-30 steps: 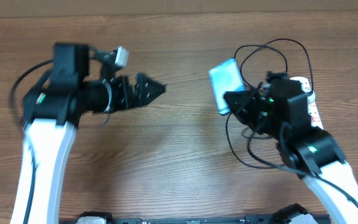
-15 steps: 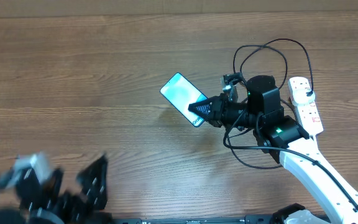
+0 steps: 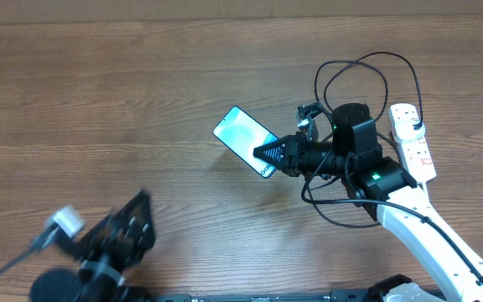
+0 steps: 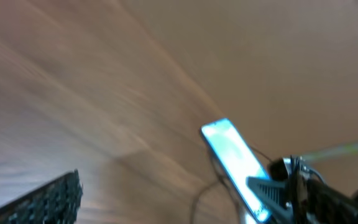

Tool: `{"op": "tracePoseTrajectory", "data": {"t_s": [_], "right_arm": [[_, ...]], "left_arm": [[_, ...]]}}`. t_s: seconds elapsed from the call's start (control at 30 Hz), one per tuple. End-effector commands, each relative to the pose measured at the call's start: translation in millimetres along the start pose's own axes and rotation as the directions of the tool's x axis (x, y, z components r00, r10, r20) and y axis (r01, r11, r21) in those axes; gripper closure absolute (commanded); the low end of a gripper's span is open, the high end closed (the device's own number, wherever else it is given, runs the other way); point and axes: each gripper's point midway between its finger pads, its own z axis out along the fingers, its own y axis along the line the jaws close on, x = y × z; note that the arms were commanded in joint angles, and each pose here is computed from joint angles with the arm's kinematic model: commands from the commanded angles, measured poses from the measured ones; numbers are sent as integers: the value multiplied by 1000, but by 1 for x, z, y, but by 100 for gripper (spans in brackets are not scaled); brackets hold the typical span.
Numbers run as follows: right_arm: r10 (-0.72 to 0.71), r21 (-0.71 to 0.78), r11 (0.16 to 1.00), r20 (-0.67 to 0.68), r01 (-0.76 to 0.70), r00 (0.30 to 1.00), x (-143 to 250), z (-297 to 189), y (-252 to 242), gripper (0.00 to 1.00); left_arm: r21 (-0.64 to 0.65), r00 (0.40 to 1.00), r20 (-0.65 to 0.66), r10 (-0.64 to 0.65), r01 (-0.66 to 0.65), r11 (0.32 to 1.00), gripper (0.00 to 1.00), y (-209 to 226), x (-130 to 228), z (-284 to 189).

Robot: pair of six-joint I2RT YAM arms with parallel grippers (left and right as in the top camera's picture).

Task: Plug charger to phone and switch on socket
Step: 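Regrasp the phone with the left gripper from the right gripper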

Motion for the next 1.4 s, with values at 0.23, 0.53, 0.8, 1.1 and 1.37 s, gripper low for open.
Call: {"op": "tracePoseTrajectory", "data": {"t_s": [0.23, 0.53, 0.8, 1.1, 1.37], "right_arm": [[-31, 8, 999, 50, 31, 998, -9, -3, 4, 96], [87, 14, 996, 115, -89, 990, -20, -2, 3, 96], [120, 9, 992, 141, -123, 983, -25, -3, 4, 96], [91, -39, 995, 108, -87, 990, -11, 14, 26, 96], [140, -6, 990, 247, -143, 959, -15, 30, 29, 96]], "left_arm": [[314, 840, -451, -301, 465, 828, 0, -20, 80, 97], [129, 601, -654, -459, 687, 715, 0, -10, 112, 125], [153, 486, -832, -268, 665, 731, 0, -25, 119, 141], [381, 578, -813, -73, 622, 684, 0, -67, 88, 169], [403, 641, -752, -157, 634, 660, 1, -70, 70, 184]]}}
